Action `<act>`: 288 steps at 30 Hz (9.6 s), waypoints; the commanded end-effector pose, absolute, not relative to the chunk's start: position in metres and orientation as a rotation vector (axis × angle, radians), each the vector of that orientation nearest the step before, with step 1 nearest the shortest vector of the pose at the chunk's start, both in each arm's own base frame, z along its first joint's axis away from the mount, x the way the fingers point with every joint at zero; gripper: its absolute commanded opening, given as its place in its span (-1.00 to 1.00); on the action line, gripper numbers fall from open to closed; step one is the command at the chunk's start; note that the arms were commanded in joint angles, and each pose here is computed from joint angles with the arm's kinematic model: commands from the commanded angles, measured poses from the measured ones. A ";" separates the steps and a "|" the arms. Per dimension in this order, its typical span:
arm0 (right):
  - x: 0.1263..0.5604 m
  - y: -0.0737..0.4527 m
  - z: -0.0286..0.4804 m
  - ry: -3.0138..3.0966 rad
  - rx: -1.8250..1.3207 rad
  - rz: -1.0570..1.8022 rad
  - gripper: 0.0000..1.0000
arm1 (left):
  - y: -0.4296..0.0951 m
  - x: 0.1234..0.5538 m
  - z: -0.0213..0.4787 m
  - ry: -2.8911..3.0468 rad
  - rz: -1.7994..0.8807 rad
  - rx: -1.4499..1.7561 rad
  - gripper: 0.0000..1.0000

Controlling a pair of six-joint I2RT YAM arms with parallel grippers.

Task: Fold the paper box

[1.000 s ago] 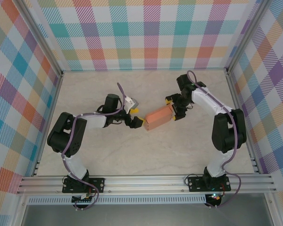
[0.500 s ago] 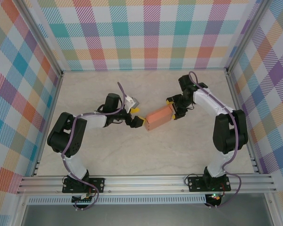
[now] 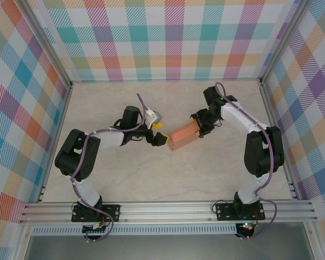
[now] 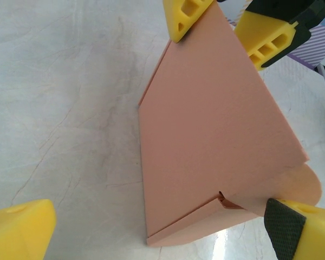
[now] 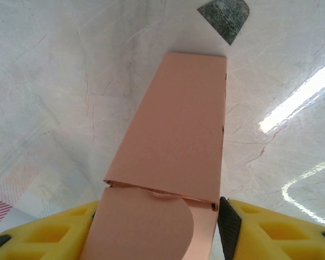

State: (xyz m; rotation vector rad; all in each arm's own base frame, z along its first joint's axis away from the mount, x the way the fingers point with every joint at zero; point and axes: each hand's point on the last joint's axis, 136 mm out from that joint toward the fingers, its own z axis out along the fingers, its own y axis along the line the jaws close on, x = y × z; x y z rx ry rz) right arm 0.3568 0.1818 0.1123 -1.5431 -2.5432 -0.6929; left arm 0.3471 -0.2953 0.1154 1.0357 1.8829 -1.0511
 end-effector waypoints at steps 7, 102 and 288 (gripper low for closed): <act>0.354 0.187 0.106 -2.534 -1.562 -0.654 0.09 | -0.312 0.341 0.136 1.816 -1.088 1.078 1.00; 0.355 0.159 0.096 -2.532 -1.546 -0.464 -0.15 | -0.338 0.325 0.109 1.400 -0.867 1.117 0.67; 0.333 0.234 0.181 -2.514 -1.549 -0.962 0.90 | -0.357 0.361 0.136 1.513 -0.939 0.942 -0.14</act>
